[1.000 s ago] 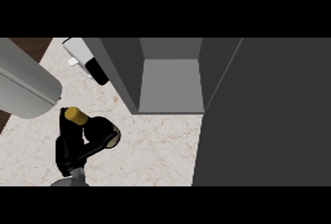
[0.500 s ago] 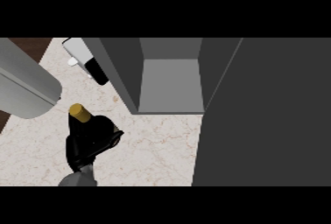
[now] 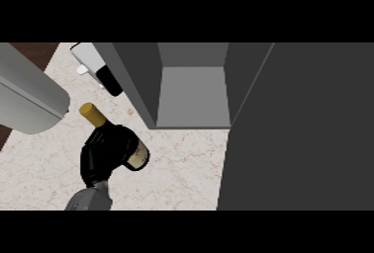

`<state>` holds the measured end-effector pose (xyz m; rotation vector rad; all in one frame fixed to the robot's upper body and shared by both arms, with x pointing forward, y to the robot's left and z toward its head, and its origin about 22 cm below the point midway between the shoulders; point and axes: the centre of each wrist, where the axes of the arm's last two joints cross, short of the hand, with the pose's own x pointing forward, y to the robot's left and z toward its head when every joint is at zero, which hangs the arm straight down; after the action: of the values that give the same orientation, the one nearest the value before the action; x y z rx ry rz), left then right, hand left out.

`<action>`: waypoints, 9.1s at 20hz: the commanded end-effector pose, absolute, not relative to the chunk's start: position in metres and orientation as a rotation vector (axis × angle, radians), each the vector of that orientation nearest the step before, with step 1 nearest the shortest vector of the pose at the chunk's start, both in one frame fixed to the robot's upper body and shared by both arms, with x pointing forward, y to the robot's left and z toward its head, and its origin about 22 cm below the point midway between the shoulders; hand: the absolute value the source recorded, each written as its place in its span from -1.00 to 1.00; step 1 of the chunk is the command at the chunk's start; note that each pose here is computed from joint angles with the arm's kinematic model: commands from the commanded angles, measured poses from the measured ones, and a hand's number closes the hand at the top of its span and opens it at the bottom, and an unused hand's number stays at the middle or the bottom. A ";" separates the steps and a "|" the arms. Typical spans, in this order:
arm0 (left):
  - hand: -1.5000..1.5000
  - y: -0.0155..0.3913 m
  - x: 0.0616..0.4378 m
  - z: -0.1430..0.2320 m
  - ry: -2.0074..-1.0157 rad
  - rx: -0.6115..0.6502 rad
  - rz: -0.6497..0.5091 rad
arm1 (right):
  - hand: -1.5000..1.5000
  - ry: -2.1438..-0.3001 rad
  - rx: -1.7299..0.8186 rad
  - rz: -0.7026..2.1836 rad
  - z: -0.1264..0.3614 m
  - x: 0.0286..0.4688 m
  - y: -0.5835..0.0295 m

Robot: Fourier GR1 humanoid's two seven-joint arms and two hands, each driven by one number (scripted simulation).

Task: Pick up the wine, place it into the cabinet and close the cabinet

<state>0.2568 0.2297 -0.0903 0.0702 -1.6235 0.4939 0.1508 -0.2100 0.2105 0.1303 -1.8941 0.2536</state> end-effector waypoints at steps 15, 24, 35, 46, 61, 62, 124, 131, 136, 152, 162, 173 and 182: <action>1.00 0.319 0.242 -0.074 -1.867 -0.052 0.027 | -1.00 -1.945 0.203 0.233 0.221 0.134 -0.215; 1.00 0.301 0.239 -0.010 -1.946 -0.196 0.052 | -1.00 -1.933 0.192 0.252 0.209 0.132 -0.224; 1.00 0.230 0.236 0.048 -1.910 -0.255 -0.018 | -1.00 -1.938 0.201 0.212 0.213 0.122 -0.212; 1.00 0.139 0.252 0.102 -1.890 -0.397 -0.018 | -1.00 -1.923 0.220 0.237 0.209 0.137 -0.210; 1.00 0.079 0.278 0.141 -1.934 -0.293 0.000 | -1.00 -1.930 0.202 0.234 0.219 0.127 -0.216; 1.00 0.061 0.263 0.141 -1.906 -0.311 0.009 | -1.00 -1.938 0.214 0.232 0.211 0.133 -0.209; 1.00 0.091 0.402 0.039 -1.831 -0.005 0.046 | -1.00 -1.936 0.211 0.226 0.202 0.144 -0.221; 1.00 0.099 0.425 0.063 -1.853 0.047 0.069 | -1.00 -1.929 0.201 0.237 0.201 0.122 -0.221; 1.00 0.099 0.425 0.043 -1.928 0.141 0.061 | -1.00 -1.926 0.227 0.253 0.203 0.132 -0.229; 1.00 0.103 0.432 0.038 -1.820 0.060 0.274 | -1.00 -1.930 0.256 0.267 0.202 0.141 -0.218; 1.00 0.124 0.435 0.033 -1.825 0.045 0.252 | -1.00 -1.921 0.239 0.277 0.199 0.145 -0.213; -1.00 0.133 0.425 0.009 -1.817 0.202 0.176 | -1.00 -1.956 0.274 0.279 0.202 0.144 -0.209; -1.00 0.116 0.423 0.010 -1.797 0.292 0.093 | -1.00 -1.947 0.269 0.295 0.208 0.148 -0.210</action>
<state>0.4263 0.1101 0.0179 0.2421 -1.8052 0.1291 0.1587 -0.2076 0.1986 0.2353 -1.9223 0.2940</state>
